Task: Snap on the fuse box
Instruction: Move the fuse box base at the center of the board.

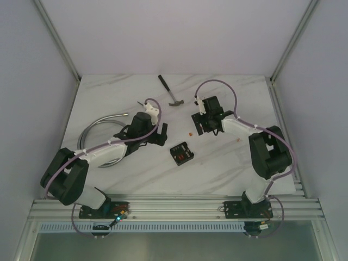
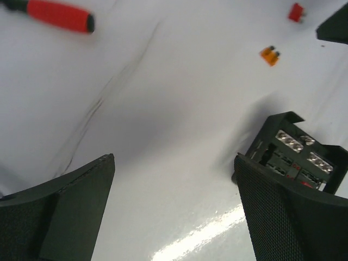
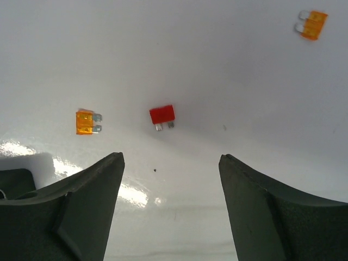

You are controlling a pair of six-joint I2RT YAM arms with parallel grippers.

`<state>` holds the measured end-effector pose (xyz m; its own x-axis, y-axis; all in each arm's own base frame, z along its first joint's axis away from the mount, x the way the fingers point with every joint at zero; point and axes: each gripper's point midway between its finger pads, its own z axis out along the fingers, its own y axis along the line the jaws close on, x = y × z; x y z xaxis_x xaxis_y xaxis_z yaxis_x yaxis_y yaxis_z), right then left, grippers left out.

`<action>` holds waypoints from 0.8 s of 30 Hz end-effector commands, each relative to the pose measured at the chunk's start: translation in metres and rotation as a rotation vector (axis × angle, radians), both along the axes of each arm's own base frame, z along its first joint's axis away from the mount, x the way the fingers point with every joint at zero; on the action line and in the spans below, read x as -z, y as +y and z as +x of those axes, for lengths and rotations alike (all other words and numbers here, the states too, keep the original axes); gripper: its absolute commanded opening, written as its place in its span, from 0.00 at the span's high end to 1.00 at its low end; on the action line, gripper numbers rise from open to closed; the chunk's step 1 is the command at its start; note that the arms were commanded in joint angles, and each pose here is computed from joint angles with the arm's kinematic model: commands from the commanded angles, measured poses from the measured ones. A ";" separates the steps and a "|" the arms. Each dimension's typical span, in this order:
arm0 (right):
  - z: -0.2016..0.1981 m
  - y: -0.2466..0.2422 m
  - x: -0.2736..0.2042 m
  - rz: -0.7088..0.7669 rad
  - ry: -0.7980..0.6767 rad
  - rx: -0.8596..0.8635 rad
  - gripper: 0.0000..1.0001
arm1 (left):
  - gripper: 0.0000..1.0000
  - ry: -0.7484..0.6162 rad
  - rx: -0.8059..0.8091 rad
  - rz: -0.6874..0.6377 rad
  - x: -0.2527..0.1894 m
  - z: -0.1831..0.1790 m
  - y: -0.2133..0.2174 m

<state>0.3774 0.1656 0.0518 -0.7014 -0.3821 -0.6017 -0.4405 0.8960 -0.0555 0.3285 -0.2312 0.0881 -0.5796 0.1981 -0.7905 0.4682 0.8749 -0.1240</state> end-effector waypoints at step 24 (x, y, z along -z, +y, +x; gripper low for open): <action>0.027 0.025 0.027 -0.073 0.169 -0.177 0.55 | 0.00 0.009 -0.300 -0.210 -0.009 -0.004 0.045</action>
